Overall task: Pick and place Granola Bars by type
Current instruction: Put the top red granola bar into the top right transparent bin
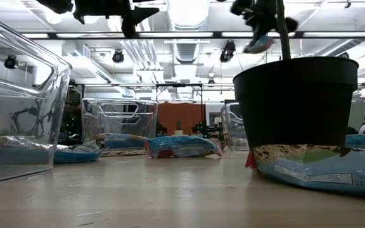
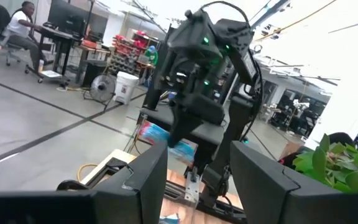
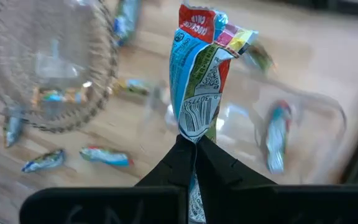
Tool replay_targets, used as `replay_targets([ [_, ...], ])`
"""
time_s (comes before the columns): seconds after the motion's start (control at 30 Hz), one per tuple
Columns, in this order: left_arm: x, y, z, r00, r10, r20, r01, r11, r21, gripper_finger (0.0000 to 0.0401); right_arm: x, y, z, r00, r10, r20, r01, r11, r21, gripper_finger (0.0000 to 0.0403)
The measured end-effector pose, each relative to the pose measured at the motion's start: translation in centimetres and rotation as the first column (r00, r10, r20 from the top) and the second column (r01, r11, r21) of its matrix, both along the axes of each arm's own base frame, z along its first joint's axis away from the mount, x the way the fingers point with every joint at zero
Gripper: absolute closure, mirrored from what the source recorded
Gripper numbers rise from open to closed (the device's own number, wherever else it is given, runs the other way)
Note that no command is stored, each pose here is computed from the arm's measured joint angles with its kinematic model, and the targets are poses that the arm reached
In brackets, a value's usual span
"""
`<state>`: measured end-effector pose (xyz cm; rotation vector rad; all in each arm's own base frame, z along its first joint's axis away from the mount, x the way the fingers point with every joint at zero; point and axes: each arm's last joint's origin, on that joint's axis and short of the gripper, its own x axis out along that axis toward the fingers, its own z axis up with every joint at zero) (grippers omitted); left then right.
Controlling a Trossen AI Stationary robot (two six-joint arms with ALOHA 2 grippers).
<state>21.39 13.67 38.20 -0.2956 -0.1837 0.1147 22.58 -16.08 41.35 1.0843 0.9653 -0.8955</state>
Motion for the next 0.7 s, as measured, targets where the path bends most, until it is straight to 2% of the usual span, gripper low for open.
replay_targets([
  [0.13,0.0,0.0,0.0,1.0,0.0,-0.001,0.0,1.0,-0.001,0.0243,-2.1,1.5,-1.4,0.996,-0.085,-0.033,0.086,0.996,0.024,0.0395],
  [0.27,0.0,0.0,-0.2,1.0,0.0,-0.006,0.0,1.0,-0.005,0.0243,-2.7,1.9,-3.7,0.989,-0.146,-0.034,0.148,0.988,0.047,0.0395],
  [0.43,0.0,0.0,-0.2,1.0,-0.001,-0.006,0.001,1.0,-0.007,0.0243,-2.7,2.4,-7.8,0.981,-0.154,-0.117,0.166,0.981,0.101,0.0395],
  [0.7,0.0,0.0,-0.3,1.0,-0.002,-0.009,0.002,1.0,-0.01,0.0243,-2.5,2.3,-13.6,0.975,-0.143,-0.167,0.169,0.974,0.151,0.0395],
])
